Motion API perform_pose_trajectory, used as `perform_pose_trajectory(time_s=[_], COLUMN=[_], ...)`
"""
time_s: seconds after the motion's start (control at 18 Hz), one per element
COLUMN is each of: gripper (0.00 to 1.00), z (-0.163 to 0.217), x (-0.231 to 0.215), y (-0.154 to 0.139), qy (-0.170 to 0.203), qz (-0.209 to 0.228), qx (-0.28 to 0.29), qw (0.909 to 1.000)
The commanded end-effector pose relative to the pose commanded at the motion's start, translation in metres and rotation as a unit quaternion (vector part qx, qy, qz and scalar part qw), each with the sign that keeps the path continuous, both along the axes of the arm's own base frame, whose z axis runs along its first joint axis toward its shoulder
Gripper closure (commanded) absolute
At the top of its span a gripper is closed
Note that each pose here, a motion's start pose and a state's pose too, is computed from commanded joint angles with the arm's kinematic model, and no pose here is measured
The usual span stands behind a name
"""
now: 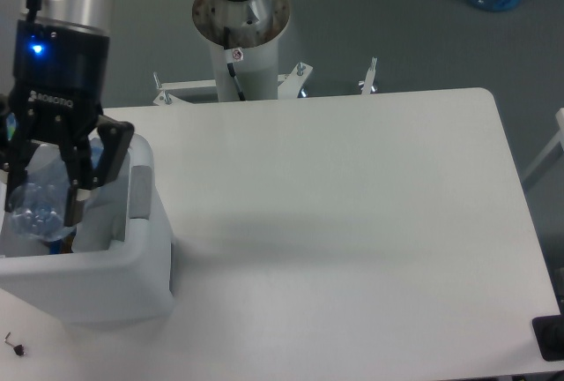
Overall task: Place the trash in the trash can
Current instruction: 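Carry the clear water bottle over the white bin, then lower the bottle into the bin, open the gripper and rise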
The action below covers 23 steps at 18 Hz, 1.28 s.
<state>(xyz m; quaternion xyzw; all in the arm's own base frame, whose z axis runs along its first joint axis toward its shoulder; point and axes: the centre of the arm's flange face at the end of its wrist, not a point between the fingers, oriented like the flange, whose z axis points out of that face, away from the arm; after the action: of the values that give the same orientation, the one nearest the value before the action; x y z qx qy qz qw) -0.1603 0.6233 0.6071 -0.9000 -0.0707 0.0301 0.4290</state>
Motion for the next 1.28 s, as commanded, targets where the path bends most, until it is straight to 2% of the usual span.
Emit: perform_pose_trajectory(time_s=[0.17,0.22,0.61,0.78,0.94,1.11,1.28], gripper=[0.12,0.0,0.0,0.0,0.0,0.0,0.0], z=[-0.008,-0.01,-0.008,-0.009,-0.01,-0.018,-0.031], x=[0.0,0.0,-0.001,-0.04,-0.087,-0.121,-0.137], y=[0.006,0.007,0.004,-0.007,-0.024,-0.043,-0.066], qy=[0.001,0.002,0.004,0.009,0.032,0.073,0.104], qz=[-0.005,-0.007,-0.004,0.033,0.091,0.088,0.102], qx=[-0.005,-0.008,-0.007,-0.012,-0.027,-0.057,-0.107], qw=[1.0,0.9999,1.0,0.9993,0.995,0.9918,0.9836])
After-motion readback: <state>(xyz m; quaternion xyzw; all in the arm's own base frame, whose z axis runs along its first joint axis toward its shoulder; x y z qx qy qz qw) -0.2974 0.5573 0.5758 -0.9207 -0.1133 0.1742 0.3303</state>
